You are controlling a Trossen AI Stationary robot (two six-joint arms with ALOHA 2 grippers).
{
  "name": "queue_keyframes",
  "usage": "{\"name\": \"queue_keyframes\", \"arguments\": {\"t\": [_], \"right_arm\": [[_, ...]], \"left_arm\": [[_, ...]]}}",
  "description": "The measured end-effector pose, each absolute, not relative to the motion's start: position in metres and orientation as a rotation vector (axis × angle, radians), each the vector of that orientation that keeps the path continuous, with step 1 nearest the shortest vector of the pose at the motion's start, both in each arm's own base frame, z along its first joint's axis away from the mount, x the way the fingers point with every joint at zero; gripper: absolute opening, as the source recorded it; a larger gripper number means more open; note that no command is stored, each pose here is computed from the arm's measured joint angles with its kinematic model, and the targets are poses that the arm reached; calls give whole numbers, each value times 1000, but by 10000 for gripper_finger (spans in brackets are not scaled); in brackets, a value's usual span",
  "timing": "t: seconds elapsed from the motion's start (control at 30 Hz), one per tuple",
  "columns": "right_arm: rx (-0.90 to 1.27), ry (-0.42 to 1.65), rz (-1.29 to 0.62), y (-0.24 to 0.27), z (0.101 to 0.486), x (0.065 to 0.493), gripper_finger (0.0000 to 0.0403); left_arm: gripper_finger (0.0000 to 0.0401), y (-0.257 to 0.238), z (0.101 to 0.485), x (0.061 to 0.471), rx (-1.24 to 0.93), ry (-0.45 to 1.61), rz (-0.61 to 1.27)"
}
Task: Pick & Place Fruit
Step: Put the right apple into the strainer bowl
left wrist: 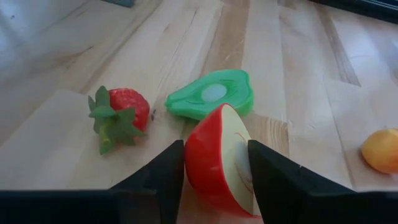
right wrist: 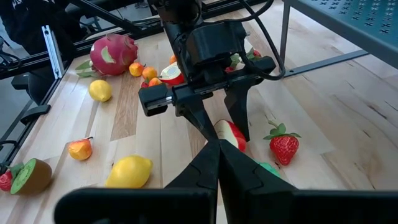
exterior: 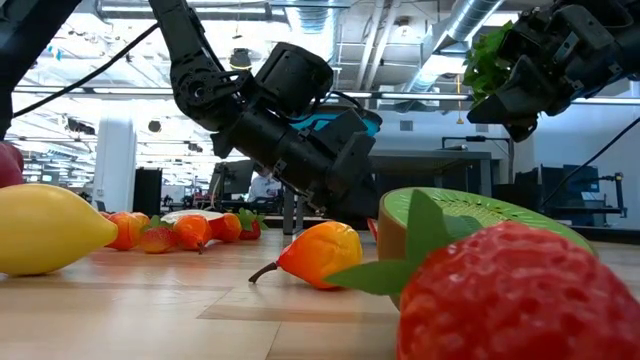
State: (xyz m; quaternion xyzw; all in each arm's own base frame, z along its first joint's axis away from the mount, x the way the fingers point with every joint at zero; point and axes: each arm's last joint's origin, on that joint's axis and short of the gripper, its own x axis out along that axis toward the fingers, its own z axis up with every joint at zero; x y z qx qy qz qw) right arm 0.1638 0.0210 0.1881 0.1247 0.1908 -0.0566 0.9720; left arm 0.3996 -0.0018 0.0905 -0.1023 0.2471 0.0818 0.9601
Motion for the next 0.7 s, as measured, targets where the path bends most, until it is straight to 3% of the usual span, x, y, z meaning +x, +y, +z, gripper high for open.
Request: {"name": "queue_keyframes", "arguments": {"t": [0.7], "right_arm": [[250, 391, -115, 21, 188, 164, 1]], "left_arm": [[141, -4, 109, 399, -224, 455, 112]]}}
